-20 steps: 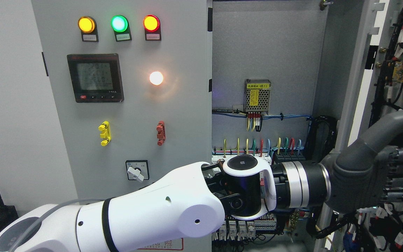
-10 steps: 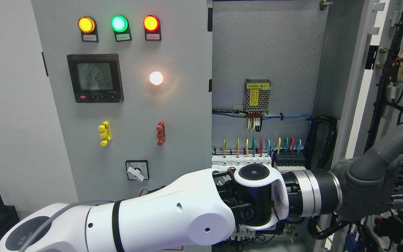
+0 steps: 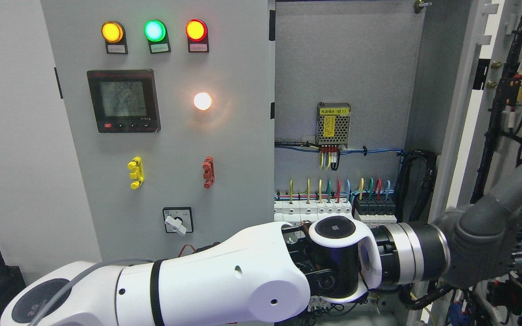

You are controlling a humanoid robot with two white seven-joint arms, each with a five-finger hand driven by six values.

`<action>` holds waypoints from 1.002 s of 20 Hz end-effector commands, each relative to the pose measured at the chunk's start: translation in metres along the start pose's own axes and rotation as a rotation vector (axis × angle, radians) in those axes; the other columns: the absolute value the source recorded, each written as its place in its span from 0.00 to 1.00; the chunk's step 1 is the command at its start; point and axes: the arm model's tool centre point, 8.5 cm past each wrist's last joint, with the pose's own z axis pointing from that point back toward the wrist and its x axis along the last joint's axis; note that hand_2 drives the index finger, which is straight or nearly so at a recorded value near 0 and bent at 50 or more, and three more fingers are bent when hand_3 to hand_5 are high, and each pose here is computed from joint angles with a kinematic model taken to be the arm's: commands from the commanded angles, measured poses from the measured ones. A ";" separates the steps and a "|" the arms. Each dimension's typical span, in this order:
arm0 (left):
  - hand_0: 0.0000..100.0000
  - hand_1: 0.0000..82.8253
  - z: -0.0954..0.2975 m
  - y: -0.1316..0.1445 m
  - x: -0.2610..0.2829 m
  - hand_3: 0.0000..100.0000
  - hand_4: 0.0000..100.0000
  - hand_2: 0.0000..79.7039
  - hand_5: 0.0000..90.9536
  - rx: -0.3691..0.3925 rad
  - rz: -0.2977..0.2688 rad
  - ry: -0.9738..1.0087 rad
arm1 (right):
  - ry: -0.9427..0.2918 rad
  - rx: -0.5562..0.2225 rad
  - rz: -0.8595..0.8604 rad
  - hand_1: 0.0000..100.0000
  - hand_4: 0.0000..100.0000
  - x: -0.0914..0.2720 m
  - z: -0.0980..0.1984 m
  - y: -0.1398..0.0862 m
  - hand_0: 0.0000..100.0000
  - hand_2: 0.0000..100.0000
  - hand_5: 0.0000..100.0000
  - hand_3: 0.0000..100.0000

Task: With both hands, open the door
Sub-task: 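Push the push-button door farther open with the left arm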

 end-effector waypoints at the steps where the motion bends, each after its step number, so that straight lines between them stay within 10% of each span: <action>1: 0.00 0.00 -0.013 -0.021 -0.007 0.00 0.03 0.00 0.00 -0.059 0.013 0.013 | -0.001 0.000 0.001 0.00 0.00 0.000 0.000 0.000 0.00 0.00 0.00 0.00; 13: 0.00 0.00 -0.006 -0.015 0.008 0.00 0.03 0.00 0.00 -0.051 -0.015 0.005 | -0.001 0.000 0.001 0.00 0.00 0.000 0.000 0.000 0.00 0.00 0.00 0.00; 20: 0.00 0.00 0.078 0.045 0.037 0.00 0.03 0.00 0.00 0.053 -0.011 0.002 | -0.001 0.000 0.001 0.00 0.00 0.000 0.000 0.000 0.00 0.00 0.00 0.00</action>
